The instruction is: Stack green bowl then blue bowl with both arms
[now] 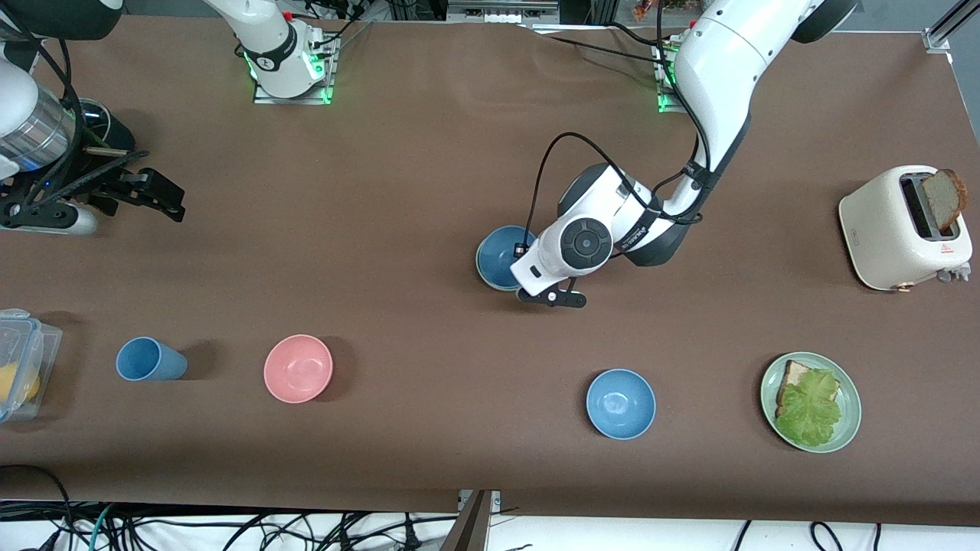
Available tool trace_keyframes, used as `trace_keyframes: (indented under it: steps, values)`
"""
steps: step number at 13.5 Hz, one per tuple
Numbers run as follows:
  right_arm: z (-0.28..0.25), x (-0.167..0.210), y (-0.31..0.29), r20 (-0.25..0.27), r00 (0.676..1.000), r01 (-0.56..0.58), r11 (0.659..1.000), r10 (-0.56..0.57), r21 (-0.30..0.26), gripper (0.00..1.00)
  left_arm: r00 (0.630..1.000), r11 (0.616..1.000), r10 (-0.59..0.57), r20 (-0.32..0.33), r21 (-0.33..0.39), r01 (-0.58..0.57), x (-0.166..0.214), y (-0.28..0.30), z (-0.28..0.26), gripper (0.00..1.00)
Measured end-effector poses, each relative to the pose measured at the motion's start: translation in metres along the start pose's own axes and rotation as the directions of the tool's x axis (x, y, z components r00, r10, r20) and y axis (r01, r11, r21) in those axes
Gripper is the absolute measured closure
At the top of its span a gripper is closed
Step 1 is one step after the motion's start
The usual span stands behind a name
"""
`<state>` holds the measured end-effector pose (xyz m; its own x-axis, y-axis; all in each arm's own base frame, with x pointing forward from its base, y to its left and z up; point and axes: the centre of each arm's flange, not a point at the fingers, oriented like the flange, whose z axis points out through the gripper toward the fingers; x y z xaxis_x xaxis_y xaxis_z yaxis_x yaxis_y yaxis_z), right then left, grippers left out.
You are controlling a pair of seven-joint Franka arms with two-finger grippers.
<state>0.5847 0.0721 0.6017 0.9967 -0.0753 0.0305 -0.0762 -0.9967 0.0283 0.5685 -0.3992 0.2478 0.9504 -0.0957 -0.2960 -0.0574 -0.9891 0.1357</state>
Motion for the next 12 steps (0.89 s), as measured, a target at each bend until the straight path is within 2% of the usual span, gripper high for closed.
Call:
trace_keyframes:
  steps: [3, 6, 7, 10, 12]
  values:
    - [0.0, 0.0, 0.0, 0.0, 1.0, 0.0, 1.0, 0.0, 0.0, 0.0, 1.0, 1.0, 0.0, -0.023, -0.011, -0.001, 0.003, 0.002, -0.014, 0.37]
    - [0.0, 0.0, 0.0, 0.0, 1.0, 0.0, 1.0, 0.0, 0.0, 0.0, 0.999, 1.0, -0.024, -0.031, 0.005, 0.024, 0.0, -0.014, -0.065, 0.06]
    - [0.0, 0.0, 0.0, 0.0, 1.0, 0.0, 1.0, 0.0, 0.0, 0.0, 0.998, 0.999, -0.051, -0.032, 0.014, 0.051, -0.001, -0.034, -0.096, 0.0]
    - [0.0, 0.0, 0.0, 0.0, 1.0, -0.001, 1.0, 0.001, 0.0, 0.0, 0.988, 0.988, -0.152, -0.037, 0.027, 0.154, -0.016, -0.11, -0.19, 0.0]
    - [0.001, 0.0, 0.0, 0.001, 1.0, -0.001, 1.0, 0.001, 0.0, 0.0, 0.978, 0.978, -0.205, -0.034, 0.037, 0.206, -0.034, -0.147, -0.234, 0.0]
